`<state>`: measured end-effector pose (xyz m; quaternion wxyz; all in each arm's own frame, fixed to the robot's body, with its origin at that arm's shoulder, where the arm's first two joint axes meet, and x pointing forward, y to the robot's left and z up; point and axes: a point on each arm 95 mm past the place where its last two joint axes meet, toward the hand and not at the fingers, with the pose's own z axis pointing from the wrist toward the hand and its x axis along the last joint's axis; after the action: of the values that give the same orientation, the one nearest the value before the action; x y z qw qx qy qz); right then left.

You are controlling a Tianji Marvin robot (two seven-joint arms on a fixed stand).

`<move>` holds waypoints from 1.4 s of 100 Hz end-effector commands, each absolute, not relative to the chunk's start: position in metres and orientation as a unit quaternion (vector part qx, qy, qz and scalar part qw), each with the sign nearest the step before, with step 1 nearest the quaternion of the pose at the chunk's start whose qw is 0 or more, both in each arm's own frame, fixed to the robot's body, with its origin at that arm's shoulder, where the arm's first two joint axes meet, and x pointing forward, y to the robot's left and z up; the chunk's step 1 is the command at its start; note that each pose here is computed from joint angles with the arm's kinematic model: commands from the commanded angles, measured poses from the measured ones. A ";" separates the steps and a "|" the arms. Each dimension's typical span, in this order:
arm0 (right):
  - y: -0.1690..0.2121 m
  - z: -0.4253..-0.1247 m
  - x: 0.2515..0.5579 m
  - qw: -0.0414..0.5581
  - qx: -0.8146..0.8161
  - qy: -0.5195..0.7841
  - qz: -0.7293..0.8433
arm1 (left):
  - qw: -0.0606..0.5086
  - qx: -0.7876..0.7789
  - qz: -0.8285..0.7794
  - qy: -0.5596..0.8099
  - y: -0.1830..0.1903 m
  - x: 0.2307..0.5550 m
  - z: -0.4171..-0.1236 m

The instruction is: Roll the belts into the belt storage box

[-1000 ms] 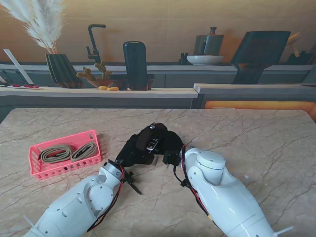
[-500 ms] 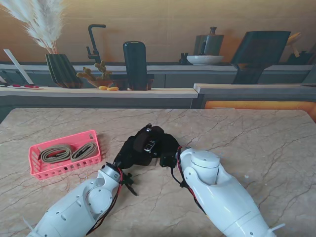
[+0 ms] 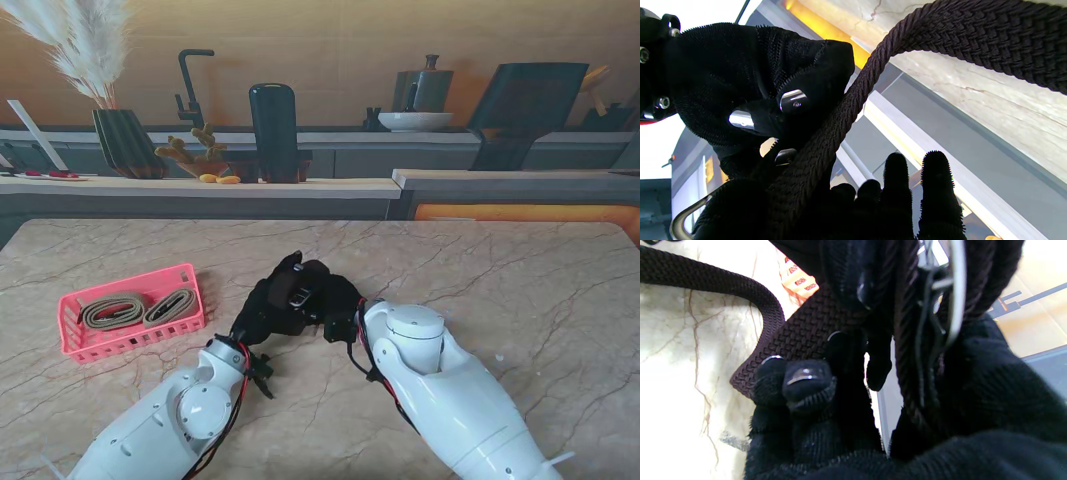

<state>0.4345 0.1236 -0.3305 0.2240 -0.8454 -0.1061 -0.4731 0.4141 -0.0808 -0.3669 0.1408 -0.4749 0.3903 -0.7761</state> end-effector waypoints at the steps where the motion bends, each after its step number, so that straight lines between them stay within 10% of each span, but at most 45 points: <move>1: 0.130 -0.356 0.418 0.219 -0.861 -0.121 -0.442 | 0.131 -0.451 -0.801 0.371 -0.101 0.418 -0.337; 112: 0.137 -0.341 0.419 0.287 -0.864 -0.112 -0.398 | 0.063 -0.438 -0.802 0.401 -0.113 0.414 -0.344; 140: 0.127 -0.342 0.423 0.206 -0.874 -0.180 -0.401 | 0.032 -0.497 -0.791 0.357 -0.114 0.409 -0.345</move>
<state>0.4265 0.1178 -0.3443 0.2053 -0.8762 -0.1613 -0.4050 0.4172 -0.0918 -0.3526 0.0640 -0.5005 0.3702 -0.7800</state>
